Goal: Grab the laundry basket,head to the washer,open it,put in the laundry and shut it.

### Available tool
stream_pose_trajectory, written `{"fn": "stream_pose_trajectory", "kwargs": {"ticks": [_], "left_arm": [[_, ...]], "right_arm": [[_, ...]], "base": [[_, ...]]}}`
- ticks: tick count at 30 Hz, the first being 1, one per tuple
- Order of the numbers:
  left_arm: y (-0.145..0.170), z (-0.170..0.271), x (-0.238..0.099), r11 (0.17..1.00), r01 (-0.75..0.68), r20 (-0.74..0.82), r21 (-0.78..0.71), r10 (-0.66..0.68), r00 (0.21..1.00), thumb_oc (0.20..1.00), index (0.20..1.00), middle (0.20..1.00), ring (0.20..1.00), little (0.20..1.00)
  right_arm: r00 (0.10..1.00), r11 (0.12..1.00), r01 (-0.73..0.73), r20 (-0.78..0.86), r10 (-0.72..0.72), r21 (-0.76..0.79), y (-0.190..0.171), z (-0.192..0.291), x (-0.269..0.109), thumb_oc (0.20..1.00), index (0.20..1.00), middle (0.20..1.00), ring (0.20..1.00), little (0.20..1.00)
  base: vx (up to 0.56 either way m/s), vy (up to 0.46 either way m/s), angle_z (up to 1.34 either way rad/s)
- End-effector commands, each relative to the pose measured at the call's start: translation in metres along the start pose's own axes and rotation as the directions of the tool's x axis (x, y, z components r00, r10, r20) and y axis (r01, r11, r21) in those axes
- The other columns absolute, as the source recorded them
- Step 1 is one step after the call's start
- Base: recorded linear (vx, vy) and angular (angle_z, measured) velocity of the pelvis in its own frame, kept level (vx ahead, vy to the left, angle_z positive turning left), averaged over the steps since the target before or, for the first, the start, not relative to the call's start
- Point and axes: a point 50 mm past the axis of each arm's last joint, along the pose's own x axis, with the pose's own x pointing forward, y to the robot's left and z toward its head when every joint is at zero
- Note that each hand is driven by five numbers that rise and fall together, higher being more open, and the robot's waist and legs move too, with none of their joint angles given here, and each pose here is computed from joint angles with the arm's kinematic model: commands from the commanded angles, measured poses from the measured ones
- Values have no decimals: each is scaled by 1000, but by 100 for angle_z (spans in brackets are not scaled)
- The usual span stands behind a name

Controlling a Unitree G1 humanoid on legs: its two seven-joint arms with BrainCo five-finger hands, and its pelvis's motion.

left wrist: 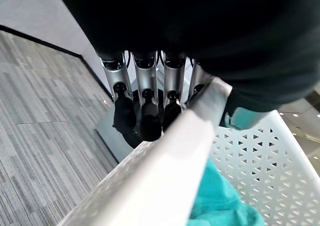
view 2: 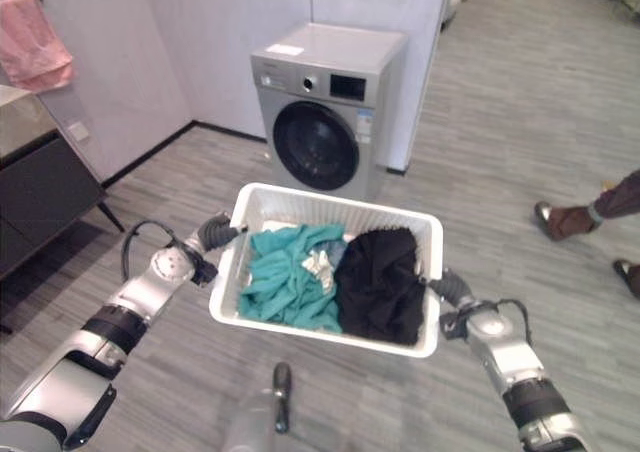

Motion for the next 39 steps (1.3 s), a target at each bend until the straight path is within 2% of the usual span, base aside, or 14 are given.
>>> {"fn": "stream_pose_trajectory", "kwargs": {"ticks": [1, 9, 15, 28, 39], "left_arm": [[41, 30, 1, 990, -140, 115, -30, 142, 983, 200, 200, 200, 200, 200], [46, 28, -4, 989, -148, 127, 29, 143, 982, 200, 200, 200, 200, 200], [49, 22, -7, 988, -151, 107, 6, 150, 983, 200, 200, 200, 200, 200], [44, 24, 1, 985, -162, 101, 60, 156, 983, 200, 200, 200, 200, 200], [42, 28, -2, 987, -161, 125, -18, 162, 979, 200, 200, 200, 200, 200]], "right_arm": [[964, 998, -21, 266, 5, 55, -8, 53, 1, 200, 200, 200, 200, 200], [973, 997, -34, 228, 18, 66, 0, 44, 8, 200, 200, 200, 200, 200], [976, 998, -38, 215, 27, 48, 3, 45, 12, 200, 200, 200, 200, 200], [982, 991, 34, 182, -57, 128, -23, 21, -6, 200, 200, 200, 200, 200], [970, 991, 104, 212, -119, 84, -47, 34, -15, 200, 200, 200, 200, 200]], "base": [[492, 111, -31], [513, 231, -37], [341, 182, -15], [371, -175, 80], [185, -202, 5]]}}
